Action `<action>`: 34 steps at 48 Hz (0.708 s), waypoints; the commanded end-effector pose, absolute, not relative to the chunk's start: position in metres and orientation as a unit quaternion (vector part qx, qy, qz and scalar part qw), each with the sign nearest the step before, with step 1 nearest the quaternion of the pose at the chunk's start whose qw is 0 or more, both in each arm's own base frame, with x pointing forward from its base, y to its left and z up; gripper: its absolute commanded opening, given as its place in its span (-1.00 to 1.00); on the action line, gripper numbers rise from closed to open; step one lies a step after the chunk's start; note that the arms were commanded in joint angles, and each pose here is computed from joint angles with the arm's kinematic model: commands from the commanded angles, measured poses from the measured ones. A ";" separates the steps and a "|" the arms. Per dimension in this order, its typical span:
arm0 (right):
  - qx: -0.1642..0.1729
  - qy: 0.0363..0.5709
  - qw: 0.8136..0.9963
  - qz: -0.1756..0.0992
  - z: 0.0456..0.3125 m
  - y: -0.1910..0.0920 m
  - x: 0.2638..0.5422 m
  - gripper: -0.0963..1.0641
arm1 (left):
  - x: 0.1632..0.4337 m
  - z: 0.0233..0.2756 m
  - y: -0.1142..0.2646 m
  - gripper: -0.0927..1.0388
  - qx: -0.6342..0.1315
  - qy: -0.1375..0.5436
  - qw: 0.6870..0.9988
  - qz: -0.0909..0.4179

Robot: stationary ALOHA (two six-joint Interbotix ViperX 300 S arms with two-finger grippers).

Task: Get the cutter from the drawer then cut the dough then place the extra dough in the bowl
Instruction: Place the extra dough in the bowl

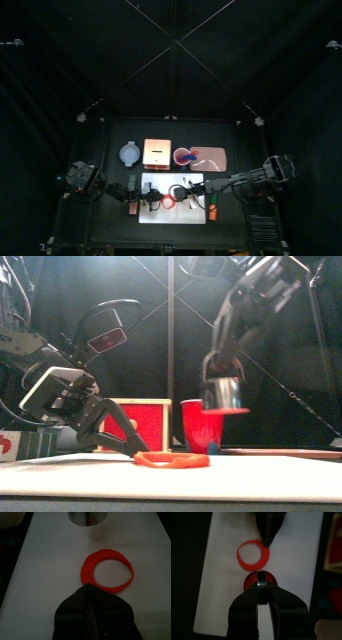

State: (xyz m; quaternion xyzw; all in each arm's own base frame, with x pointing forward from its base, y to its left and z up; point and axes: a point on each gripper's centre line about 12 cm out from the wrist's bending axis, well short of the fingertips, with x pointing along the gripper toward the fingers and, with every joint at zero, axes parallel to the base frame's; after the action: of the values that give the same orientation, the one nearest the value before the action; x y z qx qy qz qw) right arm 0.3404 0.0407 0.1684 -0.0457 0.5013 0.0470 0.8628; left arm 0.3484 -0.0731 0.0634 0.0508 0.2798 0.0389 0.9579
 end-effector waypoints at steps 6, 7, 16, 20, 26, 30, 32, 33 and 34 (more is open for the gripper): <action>-0.032 0.478 0.877 0.027 0.175 0.022 0.329 -0.17 | 0.352 0.096 -0.063 0.12 0.038 0.240 0.969 0.048; -0.031 0.478 0.878 0.026 0.174 0.022 0.329 -0.16 | 0.351 0.097 -0.062 0.12 0.039 0.239 0.969 0.047; -0.026 0.484 0.874 0.028 0.171 0.025 0.326 0.00 | 0.351 0.106 -0.057 0.12 0.039 0.227 0.972 0.049; -0.021 0.485 0.874 0.027 0.171 0.025 0.326 0.14 | 0.352 0.109 -0.055 0.12 0.040 0.223 0.973 0.049; 0.014 0.485 0.874 0.023 0.172 0.027 0.326 0.38 | 0.356 0.108 -0.057 0.15 0.056 0.221 0.973 0.033; 0.031 0.485 0.874 0.023 0.173 0.029 0.327 0.51 | 0.359 0.105 -0.059 0.21 0.072 0.226 0.971 0.013; 0.031 0.485 0.874 0.023 0.173 0.029 0.327 0.56 | 0.362 0.104 -0.060 0.26 0.076 0.228 0.971 0.007; 0.031 0.485 0.874 0.023 0.173 0.029 0.327 0.57 | 0.362 0.104 -0.061 0.29 0.077 0.229 0.970 0.005; 0.033 0.484 0.874 0.023 0.173 0.029 0.327 0.58 | 0.364 0.104 -0.060 0.31 0.077 0.230 0.970 0.005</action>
State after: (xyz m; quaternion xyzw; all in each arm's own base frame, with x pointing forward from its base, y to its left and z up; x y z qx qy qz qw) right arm 0.3238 0.0285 0.1581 0.0274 0.5053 0.0217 0.8622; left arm 0.3537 -0.0603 0.0956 0.0757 0.2439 0.0084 0.9668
